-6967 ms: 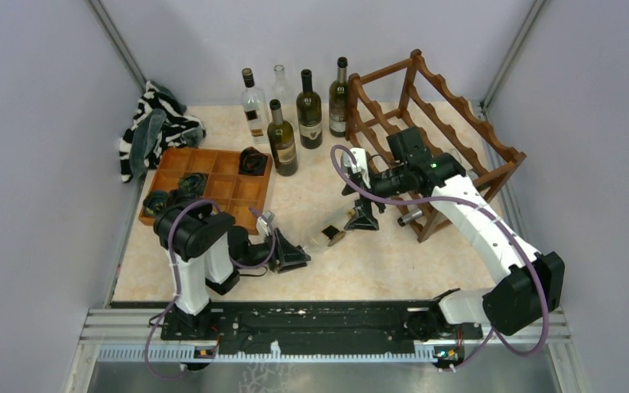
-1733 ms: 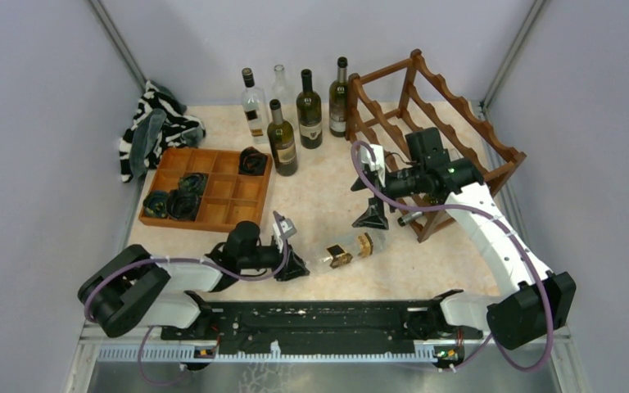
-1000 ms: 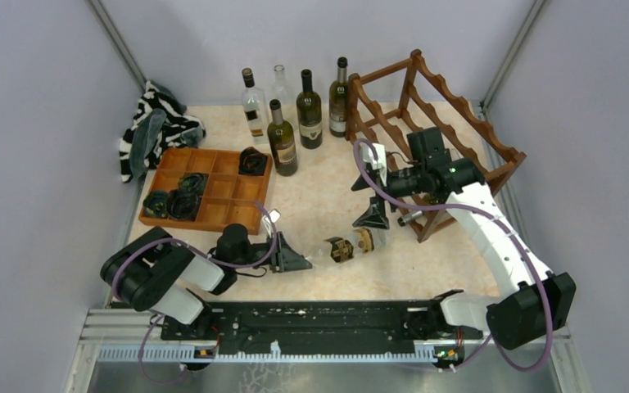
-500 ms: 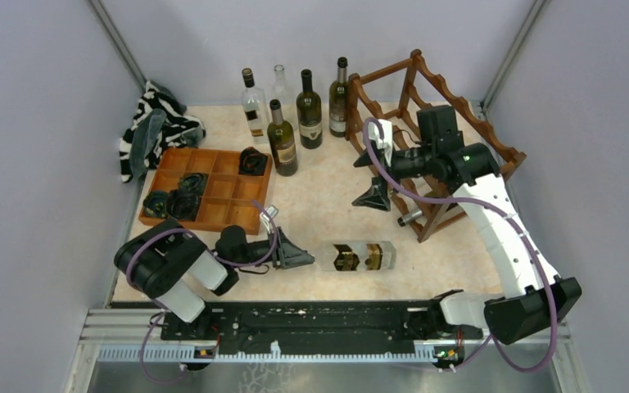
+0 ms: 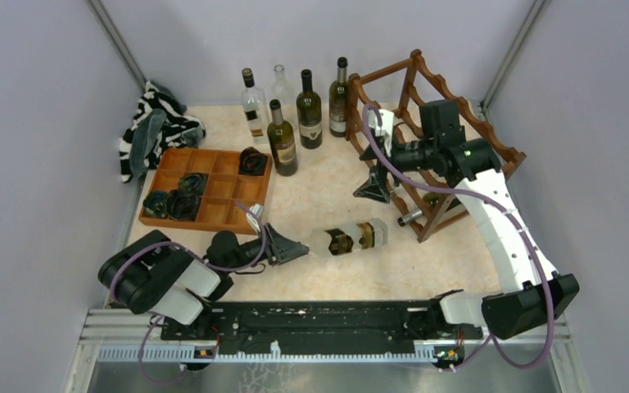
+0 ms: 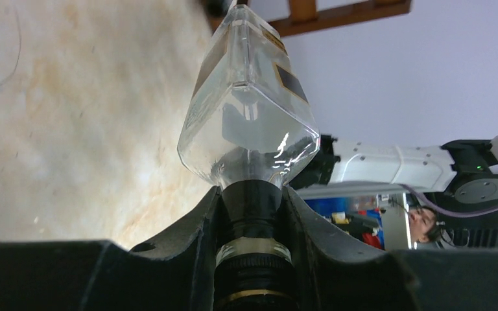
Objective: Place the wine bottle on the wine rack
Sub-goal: Pick up the wine bottle from the center of the board, then place the wine bottle in the wine rack.
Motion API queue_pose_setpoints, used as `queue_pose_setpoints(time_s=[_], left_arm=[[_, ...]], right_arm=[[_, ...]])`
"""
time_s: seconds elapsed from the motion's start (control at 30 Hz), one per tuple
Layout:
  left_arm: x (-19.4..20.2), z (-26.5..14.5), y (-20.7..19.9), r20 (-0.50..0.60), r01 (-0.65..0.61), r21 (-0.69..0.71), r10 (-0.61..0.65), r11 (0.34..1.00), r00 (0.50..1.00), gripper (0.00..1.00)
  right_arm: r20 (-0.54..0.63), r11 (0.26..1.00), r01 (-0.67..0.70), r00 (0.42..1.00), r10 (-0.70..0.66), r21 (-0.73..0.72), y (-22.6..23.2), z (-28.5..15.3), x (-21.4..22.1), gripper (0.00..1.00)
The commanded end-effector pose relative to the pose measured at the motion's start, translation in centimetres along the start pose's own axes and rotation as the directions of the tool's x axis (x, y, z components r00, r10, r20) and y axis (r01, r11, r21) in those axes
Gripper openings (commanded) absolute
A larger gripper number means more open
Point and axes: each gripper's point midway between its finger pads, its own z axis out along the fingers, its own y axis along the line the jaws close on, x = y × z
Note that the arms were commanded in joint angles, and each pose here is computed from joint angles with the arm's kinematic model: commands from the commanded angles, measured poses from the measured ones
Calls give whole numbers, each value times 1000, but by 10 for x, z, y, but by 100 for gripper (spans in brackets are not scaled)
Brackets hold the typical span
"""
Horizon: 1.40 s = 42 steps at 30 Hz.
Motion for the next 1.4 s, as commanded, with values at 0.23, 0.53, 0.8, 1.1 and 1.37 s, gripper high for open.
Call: queue_pose_setpoints(time_s=[0.23,0.53,0.8,1.1,1.37], left_arm=[[-55,-3,-80,272,-162,208,102,965,957,0],[-71,6,-89,323,-179,217,103,960,941,0],[-84,18,-89,356,-178,228,88,957,930,0],[-97,30,-82,390,-163,221,66,962,918,0],[-104,42,-82,390,-167,240,62,956,919,0]], right_arm=[[53,957,-20,999,4,291,-67,-36,-34,98],[-196,736,45,973,121,675,-150,-89,-2,98],[-197,739,-99,933,302,666,-168,-83,38,91],[-227,770,-164,899,374,617,-166,-65,63,76],[-243,764,-197,874,421,615,-171,-57,82,62]])
